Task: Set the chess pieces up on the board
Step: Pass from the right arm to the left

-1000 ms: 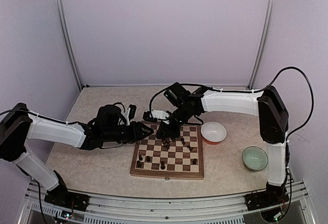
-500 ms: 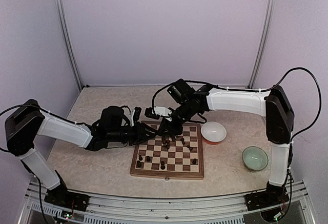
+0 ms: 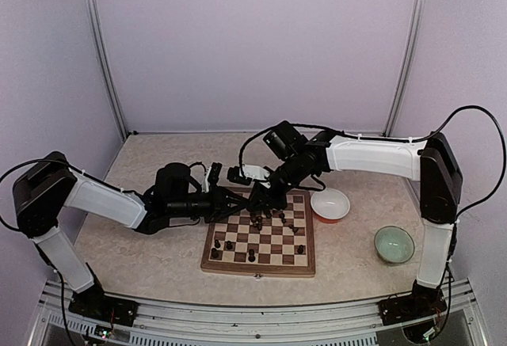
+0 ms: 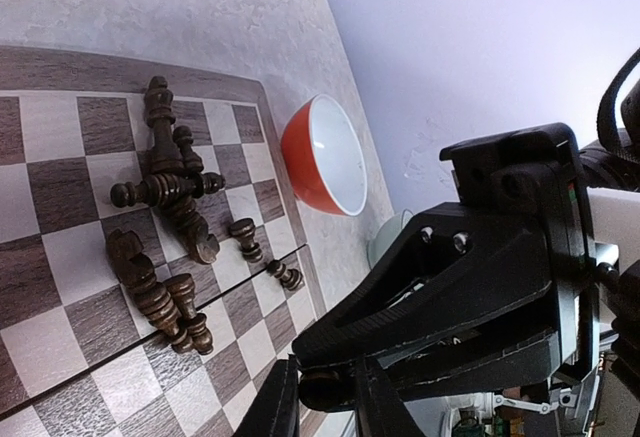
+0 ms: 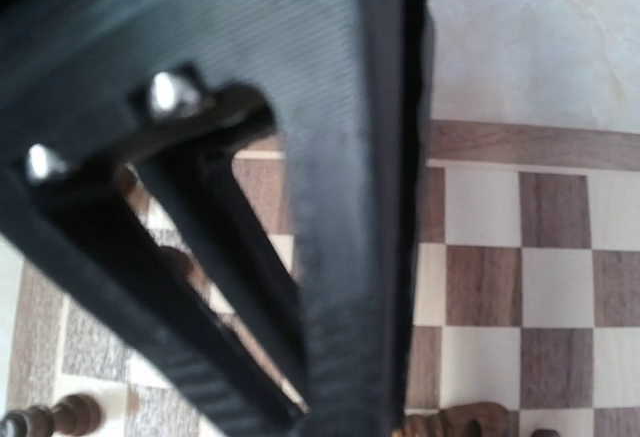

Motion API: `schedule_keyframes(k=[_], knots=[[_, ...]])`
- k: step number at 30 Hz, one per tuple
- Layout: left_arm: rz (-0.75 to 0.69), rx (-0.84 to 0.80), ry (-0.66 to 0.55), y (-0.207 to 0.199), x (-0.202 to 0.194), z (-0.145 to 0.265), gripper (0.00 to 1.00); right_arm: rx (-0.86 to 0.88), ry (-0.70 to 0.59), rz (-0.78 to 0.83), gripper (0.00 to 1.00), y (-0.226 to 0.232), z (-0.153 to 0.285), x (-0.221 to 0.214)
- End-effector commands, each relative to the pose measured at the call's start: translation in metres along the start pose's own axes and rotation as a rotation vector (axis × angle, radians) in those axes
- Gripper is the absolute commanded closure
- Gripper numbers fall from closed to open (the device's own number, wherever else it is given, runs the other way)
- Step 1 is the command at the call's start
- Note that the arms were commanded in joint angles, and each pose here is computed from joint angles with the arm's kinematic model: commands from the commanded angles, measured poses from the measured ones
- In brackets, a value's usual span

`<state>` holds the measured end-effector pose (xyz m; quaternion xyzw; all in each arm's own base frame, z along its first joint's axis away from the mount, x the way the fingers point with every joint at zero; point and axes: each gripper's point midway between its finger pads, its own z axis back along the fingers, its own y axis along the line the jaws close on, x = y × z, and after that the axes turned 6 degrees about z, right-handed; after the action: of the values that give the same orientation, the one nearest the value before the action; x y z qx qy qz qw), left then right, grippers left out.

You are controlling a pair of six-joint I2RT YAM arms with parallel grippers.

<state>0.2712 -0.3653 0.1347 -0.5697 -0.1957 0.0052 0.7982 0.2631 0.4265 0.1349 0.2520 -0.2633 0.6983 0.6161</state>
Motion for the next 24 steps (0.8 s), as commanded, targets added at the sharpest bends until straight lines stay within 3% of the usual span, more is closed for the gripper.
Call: schedule_keyframes(k=[1, 13, 20, 24], knots=[[-0.004, -0.066, 0.027, -0.016, -0.001, -0.007, 0.82, -0.018, -0.125, 0.08, 0.91, 0.005, 0.02, 0.04], [-0.009, -0.077, 0.036, -0.025, -0.002, -0.011, 0.9, -0.051, -0.11, 0.073, 0.86, 0.0, 0.022, 0.037], [-0.07, -0.01, 0.022, -0.024, 0.009, -0.017, 0.92, -0.011, -0.11, 0.029, 0.56, -0.003, 0.04, 0.027], [-0.119, 0.08, 0.039, -0.019, 0.012, -0.021, 0.92, 0.066, -0.147, -0.051, 0.48, -0.006, 0.075, 0.014]])
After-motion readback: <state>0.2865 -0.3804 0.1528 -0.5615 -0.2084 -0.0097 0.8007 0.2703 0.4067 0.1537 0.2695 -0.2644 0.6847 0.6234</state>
